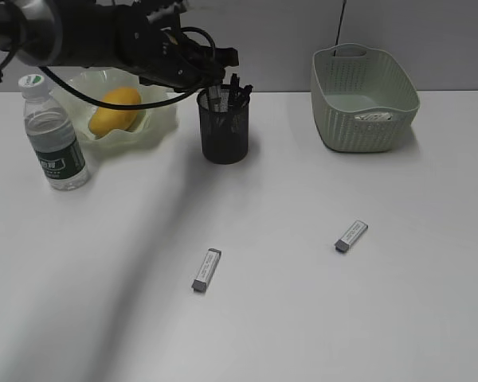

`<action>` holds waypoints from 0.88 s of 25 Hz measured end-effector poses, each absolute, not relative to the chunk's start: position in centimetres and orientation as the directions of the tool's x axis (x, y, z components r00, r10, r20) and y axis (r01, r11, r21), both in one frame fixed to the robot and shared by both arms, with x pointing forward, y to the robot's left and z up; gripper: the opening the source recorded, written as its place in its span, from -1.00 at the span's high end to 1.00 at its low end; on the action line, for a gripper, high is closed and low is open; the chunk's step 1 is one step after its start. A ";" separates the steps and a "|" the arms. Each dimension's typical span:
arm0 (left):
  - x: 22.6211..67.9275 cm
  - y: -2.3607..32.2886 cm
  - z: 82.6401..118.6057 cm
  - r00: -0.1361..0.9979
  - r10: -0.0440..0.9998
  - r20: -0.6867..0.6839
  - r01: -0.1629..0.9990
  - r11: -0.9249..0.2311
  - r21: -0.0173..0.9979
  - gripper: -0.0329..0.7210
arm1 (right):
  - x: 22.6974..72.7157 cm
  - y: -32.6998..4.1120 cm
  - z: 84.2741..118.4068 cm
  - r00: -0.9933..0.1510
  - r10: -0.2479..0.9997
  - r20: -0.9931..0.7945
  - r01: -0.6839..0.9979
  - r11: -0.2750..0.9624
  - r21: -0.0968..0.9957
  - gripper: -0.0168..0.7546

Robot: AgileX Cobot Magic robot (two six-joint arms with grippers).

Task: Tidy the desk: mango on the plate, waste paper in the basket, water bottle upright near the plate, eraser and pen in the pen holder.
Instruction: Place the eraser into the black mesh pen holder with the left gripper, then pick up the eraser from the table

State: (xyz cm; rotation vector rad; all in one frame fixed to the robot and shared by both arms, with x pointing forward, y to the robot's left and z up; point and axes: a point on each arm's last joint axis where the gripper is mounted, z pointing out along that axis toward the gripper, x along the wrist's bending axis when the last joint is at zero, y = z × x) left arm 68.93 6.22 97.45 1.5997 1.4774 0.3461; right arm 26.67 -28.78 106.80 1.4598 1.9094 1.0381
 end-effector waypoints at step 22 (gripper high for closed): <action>64.5 8.6 104.2 0.306 0.937 -0.167 0.762 -0.136 0.633 -0.10 | 26.7 -28.8 106.8 -0.285 0.957 0.049 0.561 0.126 0.818 -0.17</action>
